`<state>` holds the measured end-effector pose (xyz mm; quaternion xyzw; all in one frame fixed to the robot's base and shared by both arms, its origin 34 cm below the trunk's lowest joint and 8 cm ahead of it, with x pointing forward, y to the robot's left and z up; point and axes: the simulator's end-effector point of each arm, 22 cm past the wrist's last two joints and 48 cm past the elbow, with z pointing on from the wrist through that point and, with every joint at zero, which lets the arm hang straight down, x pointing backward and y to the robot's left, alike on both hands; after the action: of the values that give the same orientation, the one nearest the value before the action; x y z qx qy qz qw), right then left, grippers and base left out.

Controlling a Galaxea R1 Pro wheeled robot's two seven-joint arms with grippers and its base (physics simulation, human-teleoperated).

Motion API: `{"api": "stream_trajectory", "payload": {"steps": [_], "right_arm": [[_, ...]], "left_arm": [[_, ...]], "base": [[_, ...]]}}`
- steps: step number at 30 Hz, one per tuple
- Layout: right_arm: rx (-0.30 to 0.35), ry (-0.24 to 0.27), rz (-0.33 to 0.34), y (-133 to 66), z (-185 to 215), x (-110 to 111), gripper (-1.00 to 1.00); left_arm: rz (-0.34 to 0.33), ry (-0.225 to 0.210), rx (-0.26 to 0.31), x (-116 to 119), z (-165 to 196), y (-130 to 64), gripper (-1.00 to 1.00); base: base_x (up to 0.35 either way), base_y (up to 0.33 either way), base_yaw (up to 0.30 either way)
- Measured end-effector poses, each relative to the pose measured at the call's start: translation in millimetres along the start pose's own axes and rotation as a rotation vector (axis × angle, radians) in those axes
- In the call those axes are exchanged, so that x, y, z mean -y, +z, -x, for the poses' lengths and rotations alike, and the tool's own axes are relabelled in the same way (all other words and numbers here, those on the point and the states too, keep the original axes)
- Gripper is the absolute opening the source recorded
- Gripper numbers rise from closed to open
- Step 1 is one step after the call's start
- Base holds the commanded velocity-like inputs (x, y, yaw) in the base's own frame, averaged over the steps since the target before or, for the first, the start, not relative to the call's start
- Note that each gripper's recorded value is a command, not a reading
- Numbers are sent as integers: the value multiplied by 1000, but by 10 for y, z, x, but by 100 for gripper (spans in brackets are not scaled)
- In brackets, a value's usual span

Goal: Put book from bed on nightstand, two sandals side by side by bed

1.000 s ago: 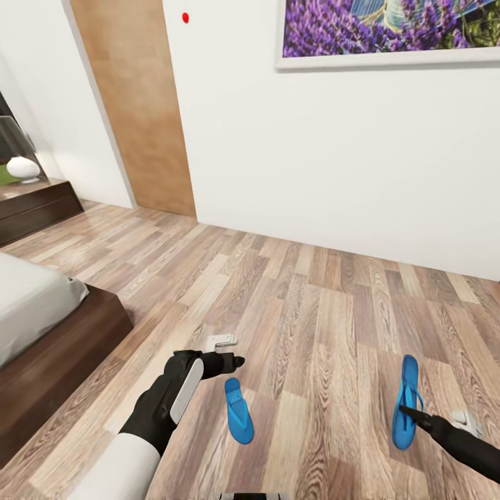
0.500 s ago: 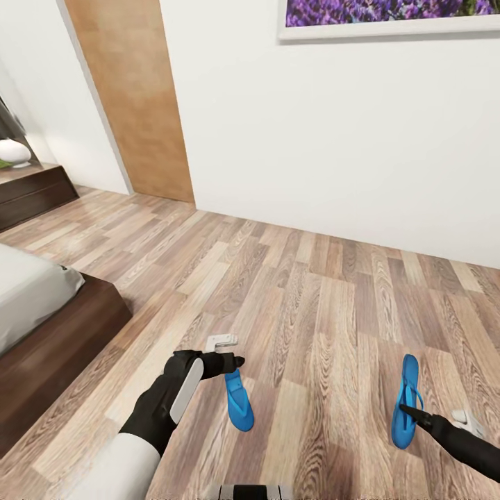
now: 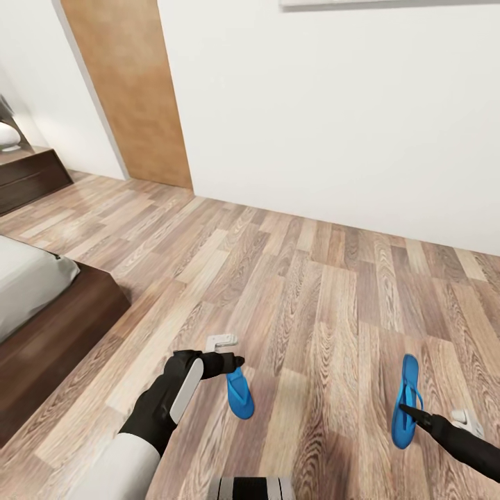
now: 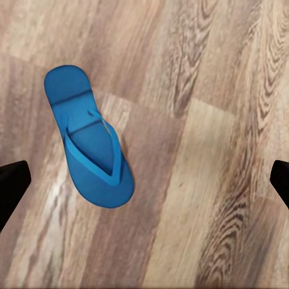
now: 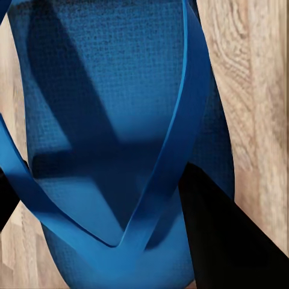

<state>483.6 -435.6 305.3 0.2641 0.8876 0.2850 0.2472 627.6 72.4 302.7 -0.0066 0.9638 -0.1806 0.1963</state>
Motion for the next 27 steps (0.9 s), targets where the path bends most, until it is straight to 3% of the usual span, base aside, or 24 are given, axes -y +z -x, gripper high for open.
{"api": "stream_trajectory", "payload": {"steps": [27], "right_arm": [[-77,39,-67,190,-309,367,-100]], "left_arm": [[8,-38,-103,-199,-463,433,100]], "base": [[0,0,0]]}}
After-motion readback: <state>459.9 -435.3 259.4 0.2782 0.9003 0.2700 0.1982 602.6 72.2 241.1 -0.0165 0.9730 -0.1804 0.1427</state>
